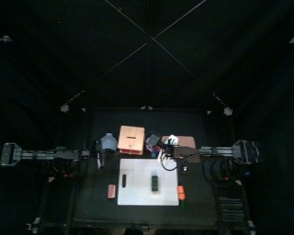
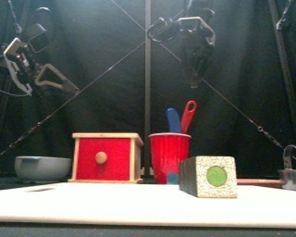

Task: Place sushi on board then cut the sushi with the knife then place the pieces on the plate
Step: Pick knife at handle with right hand

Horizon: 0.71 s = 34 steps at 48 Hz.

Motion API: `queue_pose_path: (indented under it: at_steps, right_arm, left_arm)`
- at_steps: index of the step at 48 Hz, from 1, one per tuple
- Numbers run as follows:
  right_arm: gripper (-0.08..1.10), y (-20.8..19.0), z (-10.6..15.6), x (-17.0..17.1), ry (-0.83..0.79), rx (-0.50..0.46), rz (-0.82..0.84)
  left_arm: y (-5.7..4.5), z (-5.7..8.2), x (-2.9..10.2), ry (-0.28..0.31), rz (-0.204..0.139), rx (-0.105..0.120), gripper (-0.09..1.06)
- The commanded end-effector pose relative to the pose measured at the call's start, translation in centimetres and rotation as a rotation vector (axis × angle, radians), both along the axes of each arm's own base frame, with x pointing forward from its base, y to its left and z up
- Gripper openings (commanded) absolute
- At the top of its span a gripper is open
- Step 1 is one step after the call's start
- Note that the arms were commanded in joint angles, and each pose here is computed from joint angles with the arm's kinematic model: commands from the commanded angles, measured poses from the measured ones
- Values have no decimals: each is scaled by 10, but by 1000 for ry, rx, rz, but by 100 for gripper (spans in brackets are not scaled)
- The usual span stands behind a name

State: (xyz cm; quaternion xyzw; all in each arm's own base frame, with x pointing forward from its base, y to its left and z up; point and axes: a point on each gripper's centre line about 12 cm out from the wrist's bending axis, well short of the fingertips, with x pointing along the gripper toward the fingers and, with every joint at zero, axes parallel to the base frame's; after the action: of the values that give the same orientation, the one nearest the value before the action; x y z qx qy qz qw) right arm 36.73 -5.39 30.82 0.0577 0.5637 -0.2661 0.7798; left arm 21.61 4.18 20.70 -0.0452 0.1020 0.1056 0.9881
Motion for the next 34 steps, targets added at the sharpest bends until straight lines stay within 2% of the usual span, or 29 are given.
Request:
queue_pose_path:
  at_steps: [1,20,34]
  right_arm:
    - [83,-5,7,7,5,-8,42]
    - [83,-16,-24,26,238,-38,140]
    - [83,-34,-40,44,326,-49,164]
  left_arm:
    - [5,5,2,-17,23,-7,-2]
    - [6,4,1,-15,33,-13,-2]
    - [6,0,-1,-5,34,-16,-2]
